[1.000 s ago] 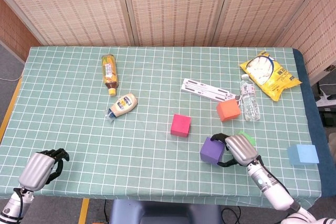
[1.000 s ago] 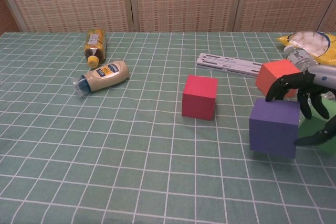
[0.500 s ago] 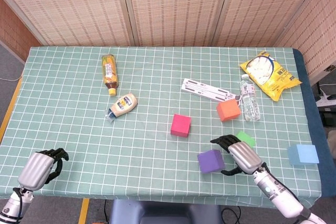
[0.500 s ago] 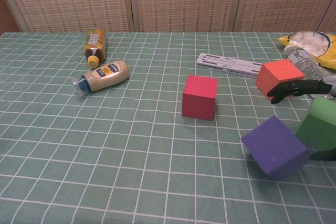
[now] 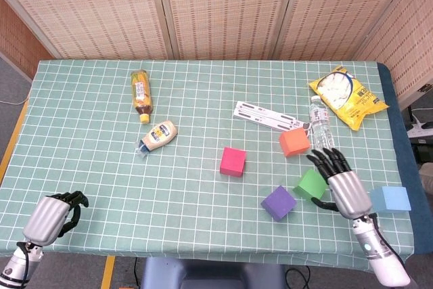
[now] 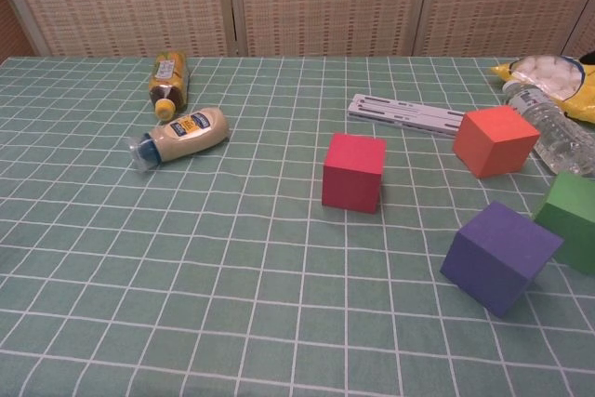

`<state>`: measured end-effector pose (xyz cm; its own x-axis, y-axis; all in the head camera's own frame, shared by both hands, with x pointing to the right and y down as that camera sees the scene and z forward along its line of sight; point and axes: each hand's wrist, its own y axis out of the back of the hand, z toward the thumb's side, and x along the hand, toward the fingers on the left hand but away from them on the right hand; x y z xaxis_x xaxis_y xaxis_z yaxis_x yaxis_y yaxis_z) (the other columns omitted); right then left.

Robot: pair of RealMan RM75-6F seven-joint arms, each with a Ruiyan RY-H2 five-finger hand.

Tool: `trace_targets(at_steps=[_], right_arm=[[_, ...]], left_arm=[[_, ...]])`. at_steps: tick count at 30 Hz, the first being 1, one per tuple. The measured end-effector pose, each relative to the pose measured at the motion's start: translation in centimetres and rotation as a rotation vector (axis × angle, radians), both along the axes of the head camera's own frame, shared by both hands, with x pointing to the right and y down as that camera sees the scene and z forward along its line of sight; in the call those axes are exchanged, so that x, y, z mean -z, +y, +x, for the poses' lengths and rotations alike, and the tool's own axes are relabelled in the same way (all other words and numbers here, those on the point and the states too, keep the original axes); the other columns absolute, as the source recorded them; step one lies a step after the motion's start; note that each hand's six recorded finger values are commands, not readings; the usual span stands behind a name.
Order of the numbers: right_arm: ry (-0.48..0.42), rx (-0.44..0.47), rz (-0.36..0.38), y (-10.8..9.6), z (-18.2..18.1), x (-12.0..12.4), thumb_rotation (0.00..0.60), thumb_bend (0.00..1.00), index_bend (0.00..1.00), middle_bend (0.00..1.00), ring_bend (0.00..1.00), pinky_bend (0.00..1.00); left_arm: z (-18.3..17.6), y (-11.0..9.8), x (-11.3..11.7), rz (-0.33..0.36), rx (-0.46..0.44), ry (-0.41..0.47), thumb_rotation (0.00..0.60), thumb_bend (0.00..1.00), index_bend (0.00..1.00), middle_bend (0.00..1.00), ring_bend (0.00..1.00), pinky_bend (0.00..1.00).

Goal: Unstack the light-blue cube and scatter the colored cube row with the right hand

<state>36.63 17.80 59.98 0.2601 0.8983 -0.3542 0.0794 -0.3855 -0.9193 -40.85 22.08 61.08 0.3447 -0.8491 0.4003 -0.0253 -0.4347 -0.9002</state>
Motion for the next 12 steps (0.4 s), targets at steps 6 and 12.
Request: trace_targets(at_steps=[6,12], right_arm=[[0.194,-0.114,0.16,1.4,4.2,1.5,0.6,0.0,0.12,0.07,0.0,0.01],[0.257,-0.223,0.154,2.4,7.2,1.4,0.6,0.0,0.12,0.07,0.0,0.01]], left_arm=[[0.0,0.0,0.0,0.002,0.001,-0.001,0.6,0.74,0.53,0.49,0.59,0.73],[0.0,0.0,-0.1,-0.001,0.003,-0.005,0.6,0.74,0.53,0.5,0.59,0.73]])
